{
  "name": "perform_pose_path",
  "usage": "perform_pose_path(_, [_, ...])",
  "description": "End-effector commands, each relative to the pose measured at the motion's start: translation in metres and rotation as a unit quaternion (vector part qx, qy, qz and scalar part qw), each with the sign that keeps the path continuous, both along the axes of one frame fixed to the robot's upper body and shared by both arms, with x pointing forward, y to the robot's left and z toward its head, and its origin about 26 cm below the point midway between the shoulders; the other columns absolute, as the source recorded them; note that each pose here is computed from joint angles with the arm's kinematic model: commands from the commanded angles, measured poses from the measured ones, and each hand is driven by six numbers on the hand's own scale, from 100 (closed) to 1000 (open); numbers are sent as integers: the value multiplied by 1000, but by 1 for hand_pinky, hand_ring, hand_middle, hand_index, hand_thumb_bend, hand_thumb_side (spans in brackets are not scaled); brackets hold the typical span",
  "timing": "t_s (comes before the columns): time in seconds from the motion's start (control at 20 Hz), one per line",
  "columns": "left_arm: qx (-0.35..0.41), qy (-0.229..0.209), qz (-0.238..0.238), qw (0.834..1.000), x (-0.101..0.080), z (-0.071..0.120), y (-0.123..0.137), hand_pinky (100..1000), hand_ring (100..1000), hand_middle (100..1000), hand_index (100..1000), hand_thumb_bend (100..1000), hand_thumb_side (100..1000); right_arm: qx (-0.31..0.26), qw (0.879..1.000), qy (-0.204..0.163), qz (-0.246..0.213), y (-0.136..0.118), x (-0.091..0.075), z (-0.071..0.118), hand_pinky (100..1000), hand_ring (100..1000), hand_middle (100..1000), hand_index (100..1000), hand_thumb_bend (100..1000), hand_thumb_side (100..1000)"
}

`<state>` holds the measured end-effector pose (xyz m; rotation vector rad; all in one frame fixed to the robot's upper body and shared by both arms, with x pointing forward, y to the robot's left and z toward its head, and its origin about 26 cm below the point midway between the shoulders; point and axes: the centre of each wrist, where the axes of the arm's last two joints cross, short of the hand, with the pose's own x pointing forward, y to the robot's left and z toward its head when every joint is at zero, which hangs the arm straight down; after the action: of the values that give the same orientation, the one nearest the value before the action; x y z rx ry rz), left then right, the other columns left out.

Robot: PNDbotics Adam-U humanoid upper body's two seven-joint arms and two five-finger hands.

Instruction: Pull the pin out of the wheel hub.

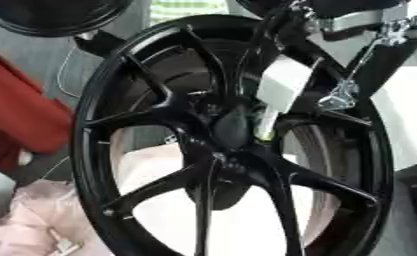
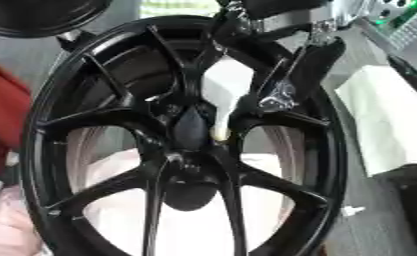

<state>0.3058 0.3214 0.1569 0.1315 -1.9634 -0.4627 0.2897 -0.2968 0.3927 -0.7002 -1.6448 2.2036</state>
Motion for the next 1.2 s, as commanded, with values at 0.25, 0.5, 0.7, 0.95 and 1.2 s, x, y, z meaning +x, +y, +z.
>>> perform_pose_path(0.25, [5, -8, 7, 1000, -2, 5, 5, 710, 595, 496, 647, 100, 868, 29, 999, -25, -13, -10, -7, 23, 947, 882, 642, 616, 100, 216])
perform_pose_path(0.5, [5, -9, 12, 1000, -3, 5, 7, 710, 595, 496, 647, 100, 865, 74, 996, -40, -22, -24, -13, 36, 947, 879, 633, 609, 100, 184])
perform_pose_path(0.7, [3, -12, 15, 1000, -4, 6, 8, 710, 595, 496, 647, 100, 863, 160, 982, -91, -46, -52, -20, 48, 948, 873, 630, 608, 100, 105])
perform_pose_path(0.95, [1, -12, 28, 1000, -6, 5, 11, 710, 595, 496, 647, 100, 864, 318, 926, -181, -92, -108, -24, 48, 938, 875, 625, 604, 100, 100])
perform_pose_path(1.2, [-1, -14, 37, 999, -7, 4, 14, 710, 595, 495, 647, 100, 856, 470, 825, -265, -171, -177, -24, 24, 919, 887, 616, 598, 100, 100])
